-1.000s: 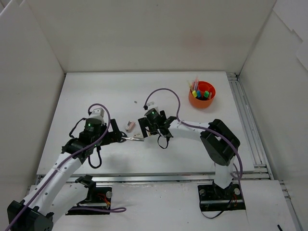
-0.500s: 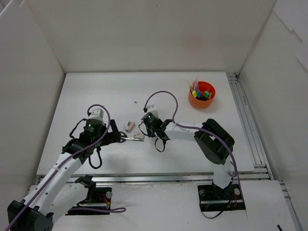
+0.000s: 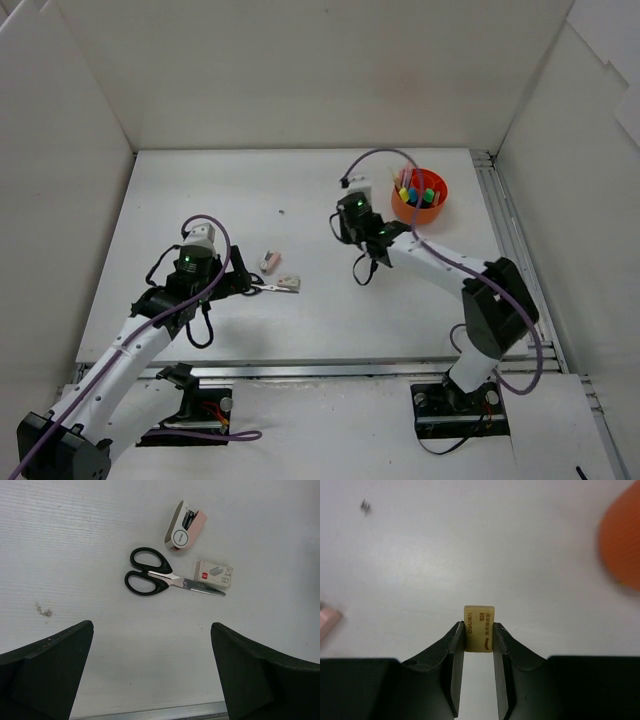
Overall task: Sort the stationery into containers
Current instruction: Pick up the stationery from the center of the board, then place the stationery in the storage box.
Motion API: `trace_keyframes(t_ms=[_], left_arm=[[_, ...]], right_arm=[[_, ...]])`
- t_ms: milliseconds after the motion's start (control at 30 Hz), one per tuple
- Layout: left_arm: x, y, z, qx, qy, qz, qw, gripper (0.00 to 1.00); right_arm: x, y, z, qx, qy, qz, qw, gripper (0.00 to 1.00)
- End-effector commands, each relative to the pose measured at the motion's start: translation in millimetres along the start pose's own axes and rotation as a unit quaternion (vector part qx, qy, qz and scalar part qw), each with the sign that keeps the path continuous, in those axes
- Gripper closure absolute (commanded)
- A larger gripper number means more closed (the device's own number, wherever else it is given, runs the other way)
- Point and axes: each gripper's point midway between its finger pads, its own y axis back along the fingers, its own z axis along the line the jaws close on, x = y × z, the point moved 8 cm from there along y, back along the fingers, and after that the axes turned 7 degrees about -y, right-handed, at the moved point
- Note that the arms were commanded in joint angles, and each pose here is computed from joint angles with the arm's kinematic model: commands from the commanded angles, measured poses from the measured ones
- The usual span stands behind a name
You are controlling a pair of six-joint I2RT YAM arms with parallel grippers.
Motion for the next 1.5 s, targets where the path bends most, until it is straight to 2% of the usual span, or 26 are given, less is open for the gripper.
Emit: trace_keyframes(t_ms=[0, 233, 433, 700, 867, 1000, 1033, 1100, 1167, 1200, 1300, 1467], left_arm=[[-22, 6, -6, 0.005, 0.003, -0.051, 0.999, 0.01], [-33, 3, -5, -0.011, 0.013, -0.071, 0.997, 0.0], [-45, -6, -8, -0.008, -0.008, -0.058, 0.998, 0.01], [-51, -25, -15, 0.004, -0.014, -0.036, 0.999, 0.01], [-53, -38, -21, 0.019, -0.026, -0.015, 0.999, 0.01], [-58, -43, -24, 0.026, -0.035, -0.016, 0.999, 0.0], [-58, -45, -24, 0.027, -0.036, -0.014, 0.999, 0.0], [-59, -47, -26, 0.033, -0.037, -0.012, 0.999, 0.0], [-59, -49, -27, 0.036, -0.036, -0.009, 0.999, 0.0], [-58, -50, -27, 0.037, -0.037, -0.007, 0.999, 0.0], [-57, -51, -27, 0.037, -0.036, -0.004, 0.999, 0.0], [-60, -53, -29, 0.049, -0.054, -0.009, 0.997, 0.0]], right_arm=[[-86, 47, -48, 0.057, -0.055, -0.137, 0.987, 1.0], [-147, 46, -154, 0.143, -0.15, -0.155, 0.966, 1.0], [-157, 15, -215, 0.184, -0.184, -0.106, 0.96, 1.0], [-150, -19, -246, 0.189, -0.21, -0.07, 0.957, 1.0], [-135, -39, -251, 0.187, -0.219, -0.041, 0.957, 0.94], [-130, -48, -251, 0.178, -0.218, -0.031, 0.959, 0.88], [-132, -49, -252, 0.179, -0.218, -0.033, 0.959, 0.81], [-132, -52, -253, 0.18, -0.219, -0.033, 0.958, 0.76], [-134, -53, -249, 0.179, -0.216, -0.034, 0.959, 0.63], [-133, -49, -269, 0.195, -0.229, -0.038, 0.953, 0.58], [-138, -42, -270, 0.195, -0.23, -0.046, 0.952, 0.47], [-148, -24, -268, 0.192, -0.226, -0.064, 0.953, 0.44]])
